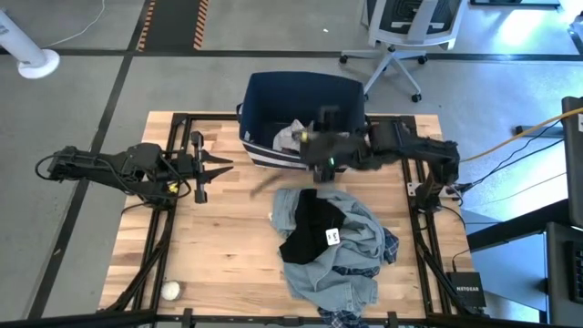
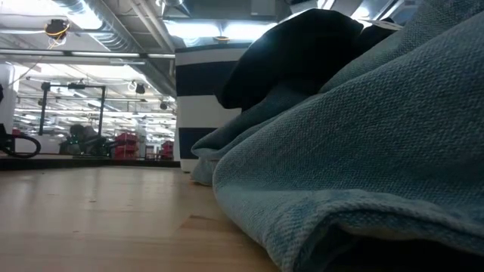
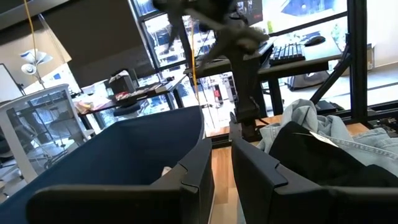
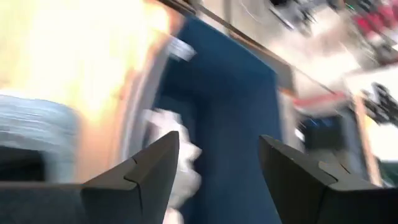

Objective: Sort clothes
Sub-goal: Put the black shorts into the blue bin

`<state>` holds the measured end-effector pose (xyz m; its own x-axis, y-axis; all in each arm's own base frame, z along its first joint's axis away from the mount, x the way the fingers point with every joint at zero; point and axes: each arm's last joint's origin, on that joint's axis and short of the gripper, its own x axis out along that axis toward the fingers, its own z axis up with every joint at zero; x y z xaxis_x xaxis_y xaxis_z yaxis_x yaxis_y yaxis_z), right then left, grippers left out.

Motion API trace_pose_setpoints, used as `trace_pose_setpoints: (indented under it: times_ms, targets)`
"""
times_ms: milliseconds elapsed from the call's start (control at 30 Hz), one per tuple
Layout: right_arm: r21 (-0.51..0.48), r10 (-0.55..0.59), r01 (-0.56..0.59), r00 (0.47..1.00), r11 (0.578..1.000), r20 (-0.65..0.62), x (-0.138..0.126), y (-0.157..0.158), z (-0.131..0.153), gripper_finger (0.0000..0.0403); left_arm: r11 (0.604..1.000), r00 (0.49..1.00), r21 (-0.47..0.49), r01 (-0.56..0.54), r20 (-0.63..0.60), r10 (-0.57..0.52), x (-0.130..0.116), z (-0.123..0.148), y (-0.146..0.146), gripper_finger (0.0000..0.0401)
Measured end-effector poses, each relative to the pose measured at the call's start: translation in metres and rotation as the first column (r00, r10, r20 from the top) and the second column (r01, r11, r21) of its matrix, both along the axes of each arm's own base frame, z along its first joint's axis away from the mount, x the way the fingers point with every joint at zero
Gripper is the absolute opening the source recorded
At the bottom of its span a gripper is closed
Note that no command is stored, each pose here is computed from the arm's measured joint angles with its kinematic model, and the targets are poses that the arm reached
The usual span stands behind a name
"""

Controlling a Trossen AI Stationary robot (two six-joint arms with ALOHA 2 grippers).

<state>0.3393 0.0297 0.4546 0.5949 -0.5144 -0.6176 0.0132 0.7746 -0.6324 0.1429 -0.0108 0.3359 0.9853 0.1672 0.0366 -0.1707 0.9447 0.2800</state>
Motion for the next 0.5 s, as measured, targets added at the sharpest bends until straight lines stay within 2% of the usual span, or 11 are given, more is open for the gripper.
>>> trace_pose_setpoints:
  times_ms: [200,300,500]
  targets:
    - [0.064,0.072,-0.071,0.997,0.995,-0.009,-0.003,0.057,-0.019,0.0237,1.0,1.0,-0.004,0.0,0.001,0.0,0.0,0.0,0.0,0.0059]
    - [0.091,0.144,-0.139,0.988,0.986,-0.047,-0.006,0.082,-0.031,0.0237,1.0,1.0,-0.005,0.0,0.002,0.0,0.0,0.0,0.0,0.0059]
    - [0.097,0.249,-0.239,0.962,0.966,-0.113,-0.013,0.122,-0.059,0.0237,1.0,1.0,-0.008,0.0,0.003,0.0,0.0,0.0,0.0,0.0059]
